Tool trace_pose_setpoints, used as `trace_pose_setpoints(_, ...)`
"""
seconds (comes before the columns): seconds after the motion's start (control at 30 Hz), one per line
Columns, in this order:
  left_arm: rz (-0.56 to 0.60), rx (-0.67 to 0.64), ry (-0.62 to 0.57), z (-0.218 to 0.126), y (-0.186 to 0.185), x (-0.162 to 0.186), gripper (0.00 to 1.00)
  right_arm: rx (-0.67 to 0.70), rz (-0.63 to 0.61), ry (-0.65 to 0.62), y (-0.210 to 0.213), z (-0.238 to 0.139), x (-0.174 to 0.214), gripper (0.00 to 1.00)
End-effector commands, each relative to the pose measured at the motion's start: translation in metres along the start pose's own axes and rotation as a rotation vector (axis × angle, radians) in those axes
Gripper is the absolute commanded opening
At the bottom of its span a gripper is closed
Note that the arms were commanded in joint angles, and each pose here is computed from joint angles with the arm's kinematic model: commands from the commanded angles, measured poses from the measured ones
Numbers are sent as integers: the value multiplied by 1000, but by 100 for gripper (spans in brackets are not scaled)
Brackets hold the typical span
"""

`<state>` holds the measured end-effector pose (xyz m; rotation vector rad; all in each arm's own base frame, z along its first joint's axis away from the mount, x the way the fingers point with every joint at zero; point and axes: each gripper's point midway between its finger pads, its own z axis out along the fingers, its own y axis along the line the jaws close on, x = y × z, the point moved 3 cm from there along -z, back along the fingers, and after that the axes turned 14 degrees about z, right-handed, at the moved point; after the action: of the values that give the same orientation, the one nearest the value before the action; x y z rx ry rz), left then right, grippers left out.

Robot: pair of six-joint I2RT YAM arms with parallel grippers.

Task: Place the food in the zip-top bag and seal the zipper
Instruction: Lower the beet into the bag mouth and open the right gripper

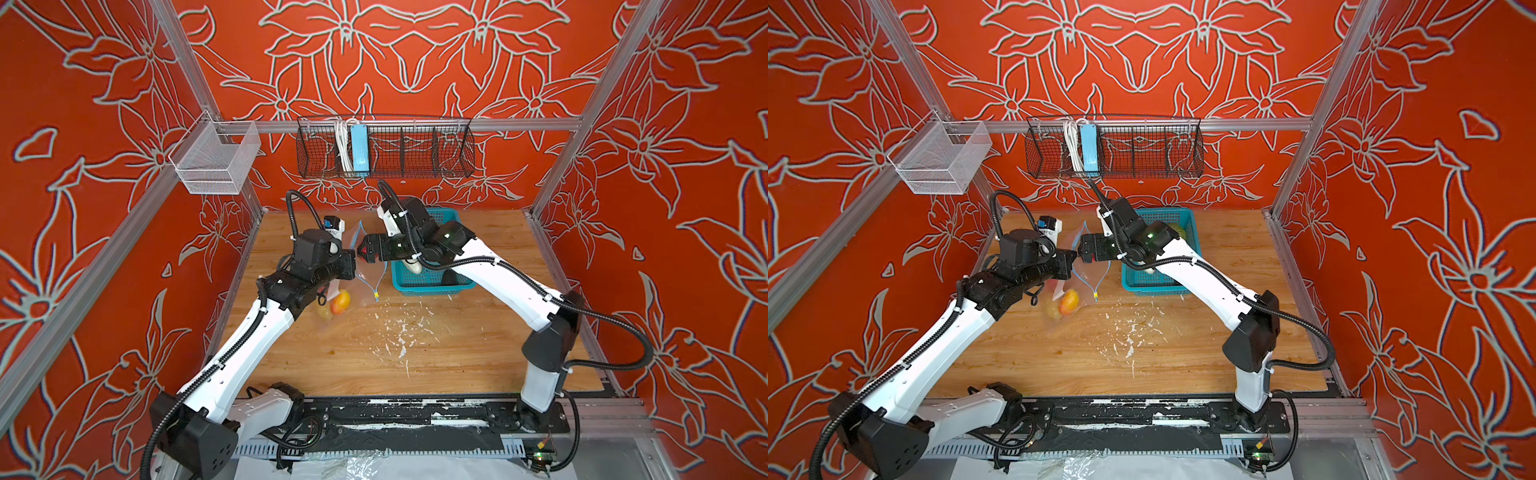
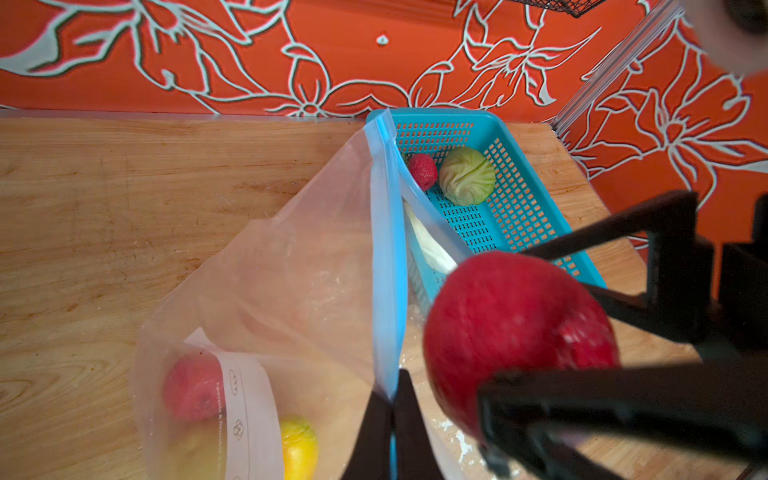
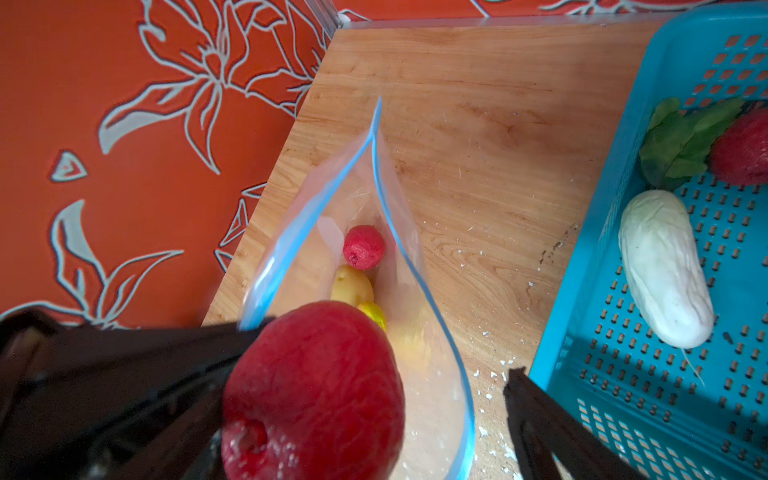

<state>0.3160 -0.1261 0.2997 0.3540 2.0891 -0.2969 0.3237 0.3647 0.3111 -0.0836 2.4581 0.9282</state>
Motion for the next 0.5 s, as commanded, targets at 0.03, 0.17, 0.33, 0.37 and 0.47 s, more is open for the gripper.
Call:
trace_pose_setpoints(0.03,-7,8,-48,-12,-3,-14,0,-68,-23,21,-1,-3,8,98)
trace_pose_setpoints(0.17,-11,14,-54,-13,-3,-15,0,-96,-38,66,-4,16,15,98)
trace_pose_setpoints(0.33,-15,8,-59,-12,-2,-16,0,-180,-81,78,-3,37,18,98)
trace_pose_setpoints(0.37,-15,7,-58,-13,-2,-16,0,-183,-79,81,-5,40,18,98)
trace_pose_setpoints(0.47,-14,4,-65,-15,-2,-16,0,-196,-80,85,-9,47,17,98)
